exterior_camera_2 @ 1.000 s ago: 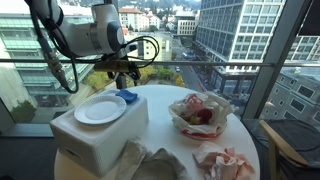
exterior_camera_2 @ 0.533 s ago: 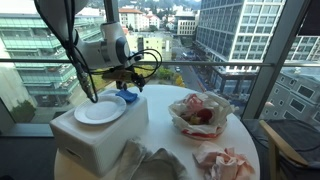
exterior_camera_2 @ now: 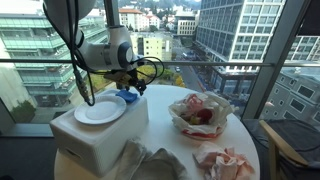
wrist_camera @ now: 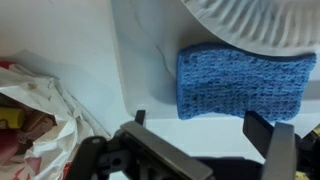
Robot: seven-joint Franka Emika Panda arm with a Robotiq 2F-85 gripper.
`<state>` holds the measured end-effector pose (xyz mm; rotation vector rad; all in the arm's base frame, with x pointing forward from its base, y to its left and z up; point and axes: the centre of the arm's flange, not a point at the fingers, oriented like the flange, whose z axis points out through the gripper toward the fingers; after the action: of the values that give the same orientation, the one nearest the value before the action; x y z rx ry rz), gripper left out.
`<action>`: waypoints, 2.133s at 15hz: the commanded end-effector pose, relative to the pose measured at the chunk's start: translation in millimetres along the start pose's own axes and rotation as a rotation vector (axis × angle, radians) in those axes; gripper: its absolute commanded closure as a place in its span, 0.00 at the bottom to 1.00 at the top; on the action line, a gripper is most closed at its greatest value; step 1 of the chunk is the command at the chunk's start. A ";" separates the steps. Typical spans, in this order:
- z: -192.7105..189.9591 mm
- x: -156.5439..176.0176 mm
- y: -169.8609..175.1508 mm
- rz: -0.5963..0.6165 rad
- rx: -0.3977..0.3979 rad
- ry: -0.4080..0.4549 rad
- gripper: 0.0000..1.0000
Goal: Clean the plate with the blue sponge
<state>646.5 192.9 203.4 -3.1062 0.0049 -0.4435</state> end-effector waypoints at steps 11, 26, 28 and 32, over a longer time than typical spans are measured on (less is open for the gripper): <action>-25.3 -1.6 -36.7 -0.262 0.069 0.012 0.00; -23.7 -5.0 -4.2 -1.055 0.070 -0.145 0.00; -17.2 -8.8 -7.9 -1.159 0.077 -0.169 0.00; -11.2 -12.3 -18.9 -1.361 0.105 -0.196 0.00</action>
<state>627.6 208.0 206.3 -2.6333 -1.8381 -0.0929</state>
